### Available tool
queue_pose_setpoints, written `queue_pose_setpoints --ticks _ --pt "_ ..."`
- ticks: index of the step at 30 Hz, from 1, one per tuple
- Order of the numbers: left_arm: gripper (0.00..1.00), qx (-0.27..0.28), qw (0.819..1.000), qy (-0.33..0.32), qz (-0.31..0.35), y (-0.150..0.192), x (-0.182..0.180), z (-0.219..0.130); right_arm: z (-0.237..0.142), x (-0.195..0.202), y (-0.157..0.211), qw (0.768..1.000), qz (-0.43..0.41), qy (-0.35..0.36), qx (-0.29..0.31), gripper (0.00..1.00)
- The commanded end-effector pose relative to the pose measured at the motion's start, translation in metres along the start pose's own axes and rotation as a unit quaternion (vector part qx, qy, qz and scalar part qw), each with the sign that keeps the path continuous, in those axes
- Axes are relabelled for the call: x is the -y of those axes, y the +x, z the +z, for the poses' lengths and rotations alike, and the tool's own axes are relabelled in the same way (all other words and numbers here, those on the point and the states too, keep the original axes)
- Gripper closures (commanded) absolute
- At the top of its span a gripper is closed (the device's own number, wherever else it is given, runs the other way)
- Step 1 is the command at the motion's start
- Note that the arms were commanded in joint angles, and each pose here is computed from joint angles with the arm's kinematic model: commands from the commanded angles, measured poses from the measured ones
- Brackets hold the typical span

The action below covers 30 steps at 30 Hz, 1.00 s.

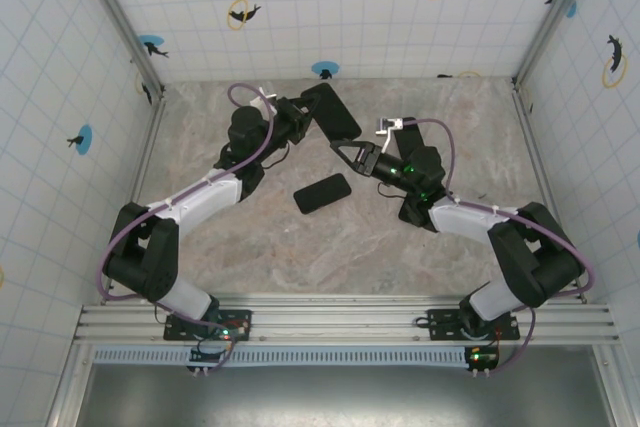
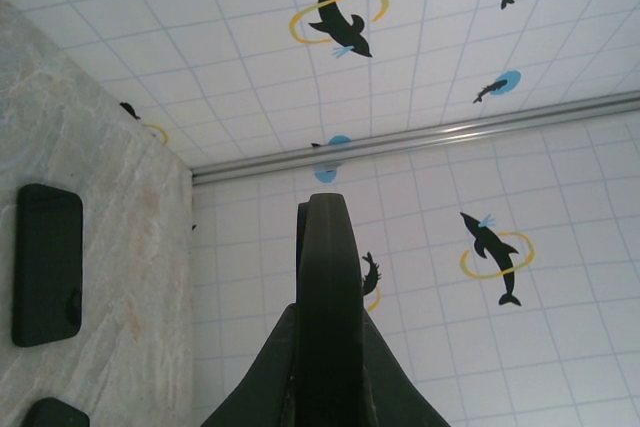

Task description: Take the phone out of the phone case

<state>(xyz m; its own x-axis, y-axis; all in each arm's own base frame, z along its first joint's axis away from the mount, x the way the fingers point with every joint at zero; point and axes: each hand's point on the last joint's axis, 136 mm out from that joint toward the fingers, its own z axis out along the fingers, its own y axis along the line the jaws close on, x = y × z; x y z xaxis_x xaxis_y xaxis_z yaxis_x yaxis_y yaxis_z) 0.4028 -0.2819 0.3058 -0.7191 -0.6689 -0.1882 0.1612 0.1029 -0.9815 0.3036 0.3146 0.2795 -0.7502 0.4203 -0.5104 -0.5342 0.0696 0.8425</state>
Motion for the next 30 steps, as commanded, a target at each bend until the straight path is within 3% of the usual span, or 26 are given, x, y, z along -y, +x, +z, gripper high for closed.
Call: queue_pose_setpoints --ticks 1,8,21,26,30 --pt "0.96 -0.006 0.998 0.058 0.012 0.003 0.038 -0.006 0.004 -0.009 -0.011 1.000 -0.017 -0.020 0.012 0.78" --pt "0.97 -0.009 0.998 0.059 0.003 0.003 0.039 -0.006 0.004 -0.001 -0.003 0.999 -0.042 -0.003 -0.009 0.87" --pt "0.99 -0.038 0.995 0.085 -0.045 0.011 0.062 -0.010 -0.012 0.059 0.016 0.983 -0.130 0.116 -0.066 0.90" --pt "1.00 -0.040 0.996 0.073 -0.036 0.014 0.058 -0.013 -0.014 0.051 0.005 0.985 -0.127 0.101 -0.050 0.89" --pt "1.00 -0.041 0.997 0.062 -0.010 0.014 0.056 -0.012 -0.017 0.038 -0.001 0.988 -0.124 0.081 -0.041 0.82"
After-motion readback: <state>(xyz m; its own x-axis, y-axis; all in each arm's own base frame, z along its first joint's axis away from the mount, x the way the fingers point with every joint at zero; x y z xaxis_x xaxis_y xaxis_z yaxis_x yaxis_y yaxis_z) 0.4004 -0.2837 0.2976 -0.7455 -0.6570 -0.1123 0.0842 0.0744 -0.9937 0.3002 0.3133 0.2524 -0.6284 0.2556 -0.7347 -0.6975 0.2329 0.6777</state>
